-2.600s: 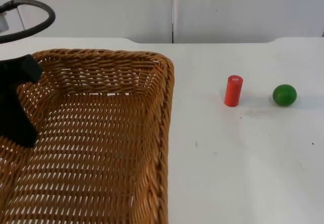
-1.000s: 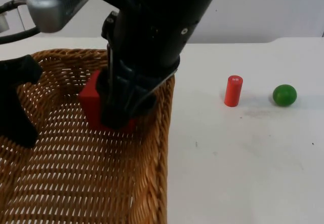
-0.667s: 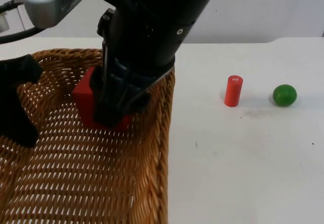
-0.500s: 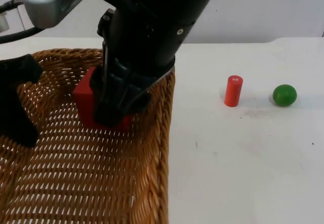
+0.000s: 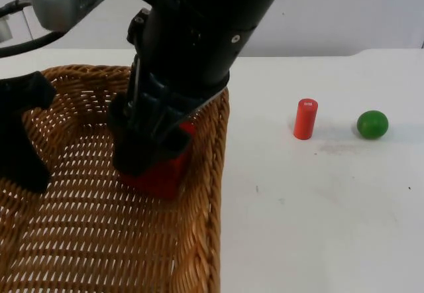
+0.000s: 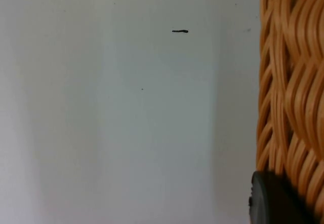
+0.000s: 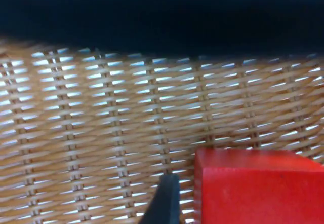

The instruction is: Pick up the basket with the left hand and place the object to the left of the red cylinder into the basket with the right hand.

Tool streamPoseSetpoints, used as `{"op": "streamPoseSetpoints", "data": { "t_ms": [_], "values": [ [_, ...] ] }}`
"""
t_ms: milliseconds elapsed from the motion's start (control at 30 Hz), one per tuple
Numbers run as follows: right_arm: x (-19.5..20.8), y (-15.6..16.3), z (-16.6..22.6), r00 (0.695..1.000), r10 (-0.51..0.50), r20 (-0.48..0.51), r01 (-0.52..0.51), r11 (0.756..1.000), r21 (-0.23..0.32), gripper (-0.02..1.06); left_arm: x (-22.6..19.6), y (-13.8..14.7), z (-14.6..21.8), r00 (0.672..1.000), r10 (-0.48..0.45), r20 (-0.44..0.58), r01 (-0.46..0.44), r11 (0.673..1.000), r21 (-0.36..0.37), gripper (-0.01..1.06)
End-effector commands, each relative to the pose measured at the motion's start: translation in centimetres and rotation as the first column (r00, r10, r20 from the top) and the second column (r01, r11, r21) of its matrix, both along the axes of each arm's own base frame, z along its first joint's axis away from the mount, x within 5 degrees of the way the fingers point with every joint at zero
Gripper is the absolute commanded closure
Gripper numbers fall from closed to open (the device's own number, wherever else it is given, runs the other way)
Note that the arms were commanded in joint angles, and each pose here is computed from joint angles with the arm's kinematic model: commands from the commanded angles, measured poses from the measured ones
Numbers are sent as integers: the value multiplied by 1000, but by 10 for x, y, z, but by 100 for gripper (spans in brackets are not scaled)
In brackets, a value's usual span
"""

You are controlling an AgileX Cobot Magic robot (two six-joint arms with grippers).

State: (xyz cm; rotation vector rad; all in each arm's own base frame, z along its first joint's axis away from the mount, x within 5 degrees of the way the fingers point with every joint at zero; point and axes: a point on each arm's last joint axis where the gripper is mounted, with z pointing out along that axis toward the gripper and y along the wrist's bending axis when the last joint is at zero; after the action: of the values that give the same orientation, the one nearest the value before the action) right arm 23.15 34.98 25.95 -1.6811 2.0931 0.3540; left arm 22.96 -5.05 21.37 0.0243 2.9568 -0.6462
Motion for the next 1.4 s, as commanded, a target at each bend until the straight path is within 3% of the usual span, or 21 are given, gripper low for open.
{"op": "streamPoseSetpoints", "data": {
  "t_ms": [0, 267, 433, 767, 1133, 1367],
  "values": [
    [-4, -3, 17, 1000, -7, 27, 5, 999, 40, 28, -1, -3, 4, 1000, 13, 4, -13, 999, -33, 105],
    [-12, -22, 55, 995, -3, 104, -4, 998, 64, 28, -1, -3, 4, 1000, 13, 4, -13, 999, -33, 105],
    [-24, -38, 80, 995, -11, 99, 4, 997, 75, 28, -1, -3, 4, 1000, 13, 4, -13, 999, -33, 105],
    [-50, -75, 132, 991, -81, 110, 60, 982, 181, 28, -1, -3, 4, 1000, 9, 6, -9, 999, -32, 105],
    [-80, -121, 138, 983, -133, 127, 97, 962, 254, 28, -1, -3, 4, 1000, 6, 7, -5, 999, -32, 105],
    [-102, -162, 140, 964, -214, 157, 157, 937, 312, 28, 0, -3, 4, 1000, -10, 18, 11, 1000, -29, 105]
  ]
}}
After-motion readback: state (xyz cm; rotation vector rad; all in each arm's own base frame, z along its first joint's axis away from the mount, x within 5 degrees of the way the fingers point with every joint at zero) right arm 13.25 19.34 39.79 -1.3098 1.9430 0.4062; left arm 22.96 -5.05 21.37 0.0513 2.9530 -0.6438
